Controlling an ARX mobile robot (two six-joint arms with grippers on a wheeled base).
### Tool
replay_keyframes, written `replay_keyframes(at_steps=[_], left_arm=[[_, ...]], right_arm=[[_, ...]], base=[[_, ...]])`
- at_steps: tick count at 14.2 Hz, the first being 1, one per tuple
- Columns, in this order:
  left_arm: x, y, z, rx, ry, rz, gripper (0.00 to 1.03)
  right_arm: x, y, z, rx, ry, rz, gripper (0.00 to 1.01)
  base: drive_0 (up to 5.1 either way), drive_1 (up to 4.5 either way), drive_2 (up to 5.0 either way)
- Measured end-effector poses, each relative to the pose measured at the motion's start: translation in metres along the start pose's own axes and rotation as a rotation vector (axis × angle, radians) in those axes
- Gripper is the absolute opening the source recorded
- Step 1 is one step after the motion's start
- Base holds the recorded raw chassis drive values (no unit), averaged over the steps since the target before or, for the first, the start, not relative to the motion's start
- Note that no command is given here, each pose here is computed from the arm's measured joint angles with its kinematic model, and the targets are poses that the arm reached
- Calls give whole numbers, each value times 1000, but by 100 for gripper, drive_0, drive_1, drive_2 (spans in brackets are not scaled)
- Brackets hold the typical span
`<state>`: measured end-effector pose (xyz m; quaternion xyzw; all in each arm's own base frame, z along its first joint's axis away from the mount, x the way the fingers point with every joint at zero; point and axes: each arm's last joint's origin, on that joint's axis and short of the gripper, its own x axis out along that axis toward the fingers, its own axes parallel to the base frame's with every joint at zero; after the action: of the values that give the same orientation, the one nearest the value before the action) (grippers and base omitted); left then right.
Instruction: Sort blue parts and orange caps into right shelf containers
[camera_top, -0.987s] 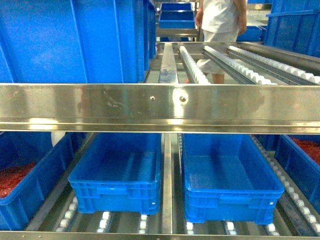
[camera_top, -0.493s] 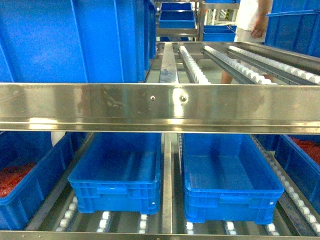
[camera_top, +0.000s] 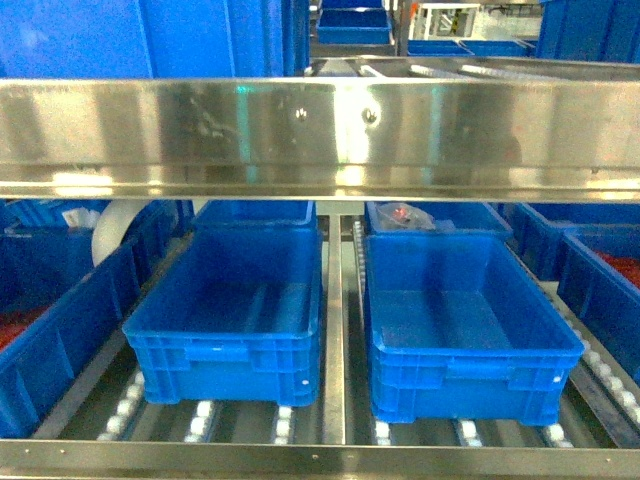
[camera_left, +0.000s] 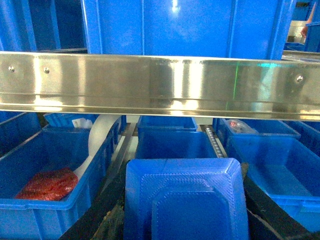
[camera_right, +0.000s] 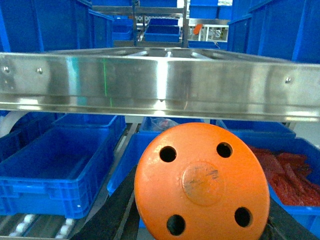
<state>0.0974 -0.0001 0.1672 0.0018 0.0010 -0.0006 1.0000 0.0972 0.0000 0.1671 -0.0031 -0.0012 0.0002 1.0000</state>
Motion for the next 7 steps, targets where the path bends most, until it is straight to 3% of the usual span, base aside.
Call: replay_keyframes(at_steps=[7], left_arm=[[0, 0, 0, 0, 0, 0, 43]], right_arm=[[0, 0, 0, 7, 1, 0, 44]], base=[[0, 0, 0]])
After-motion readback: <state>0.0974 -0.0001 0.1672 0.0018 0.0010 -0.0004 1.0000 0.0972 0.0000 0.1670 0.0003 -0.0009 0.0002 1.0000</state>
